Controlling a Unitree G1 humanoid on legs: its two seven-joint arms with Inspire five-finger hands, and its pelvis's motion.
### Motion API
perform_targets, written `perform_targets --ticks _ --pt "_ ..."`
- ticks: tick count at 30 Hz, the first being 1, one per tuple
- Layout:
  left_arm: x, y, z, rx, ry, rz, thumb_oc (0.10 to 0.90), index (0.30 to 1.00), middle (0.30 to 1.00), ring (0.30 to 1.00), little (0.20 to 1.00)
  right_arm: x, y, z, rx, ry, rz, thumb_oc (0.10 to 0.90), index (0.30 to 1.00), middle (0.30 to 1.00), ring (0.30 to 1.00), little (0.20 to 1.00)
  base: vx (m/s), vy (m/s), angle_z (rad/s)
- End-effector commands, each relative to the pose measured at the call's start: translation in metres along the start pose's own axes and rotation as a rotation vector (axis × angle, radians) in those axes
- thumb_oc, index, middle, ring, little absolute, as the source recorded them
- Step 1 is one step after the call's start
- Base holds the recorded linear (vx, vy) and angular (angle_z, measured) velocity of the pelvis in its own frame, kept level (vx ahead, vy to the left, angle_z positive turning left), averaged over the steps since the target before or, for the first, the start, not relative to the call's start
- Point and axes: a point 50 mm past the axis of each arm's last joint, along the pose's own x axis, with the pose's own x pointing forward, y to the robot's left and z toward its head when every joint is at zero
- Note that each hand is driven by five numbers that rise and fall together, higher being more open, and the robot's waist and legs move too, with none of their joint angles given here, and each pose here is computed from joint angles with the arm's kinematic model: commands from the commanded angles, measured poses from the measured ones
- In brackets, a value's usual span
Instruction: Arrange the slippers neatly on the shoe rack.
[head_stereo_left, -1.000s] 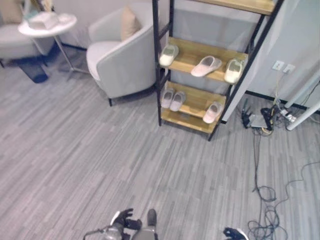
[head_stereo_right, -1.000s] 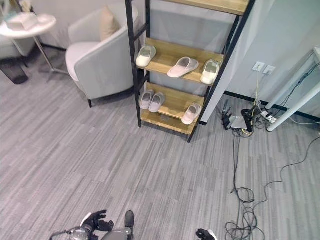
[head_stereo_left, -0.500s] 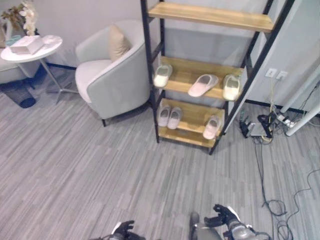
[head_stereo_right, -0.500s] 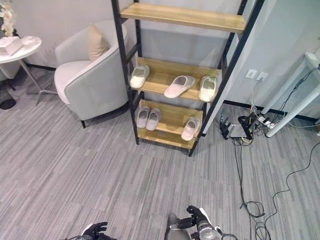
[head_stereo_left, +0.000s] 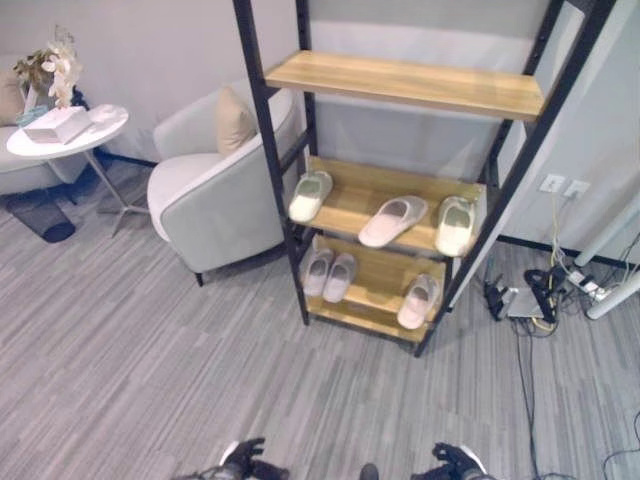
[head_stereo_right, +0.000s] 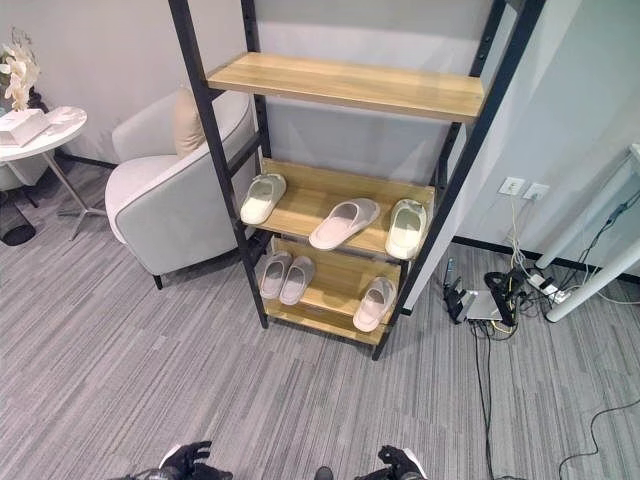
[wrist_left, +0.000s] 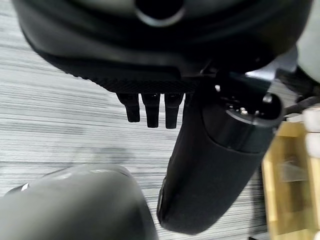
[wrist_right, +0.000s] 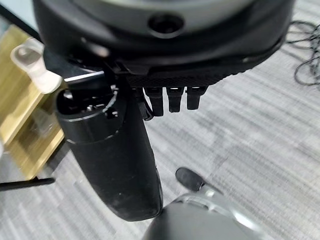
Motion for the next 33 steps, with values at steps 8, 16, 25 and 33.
perform_targets --ticks 8,16,25,33 --pt "-0.002 -0.016 -0.006 0.015 0.005 -0.036 0.800 0.900 0.900 0.900 0.900 0.001 -0.018 0.008 0.019 -0.042 -0.051 0.800 0.900 0.900 0.900 0.900 0.24 0.075 -0.22" --pt "-0.001 -0.005 -0.005 0.022 0.001 -0.019 0.800 0.900 0.900 0.900 0.900 0.003 -0.010 0.021 0.005 -0.087 -0.015 0.800 0.900 0.900 0.900 0.900 0.19 0.125 -0.40" --pt "-0.003 -0.010 -0.012 0.016 0.018 -0.031 0.800 0.900 0.900 0.900 0.900 0.002 -0.009 0.015 -0.013 -0.074 0.000 0.800 0.900 0.900 0.900 0.900 0.23 -0.094 0.00" --pt "0.001 -0.016 0.010 0.042 -0.049 -0.048 0.800 0.900 0.900 0.900 0.900 0.000 -0.021 0.004 0.030 -0.043 -0.056 0.800 0.900 0.900 0.900 0.900 0.07 -0.134 0.27"
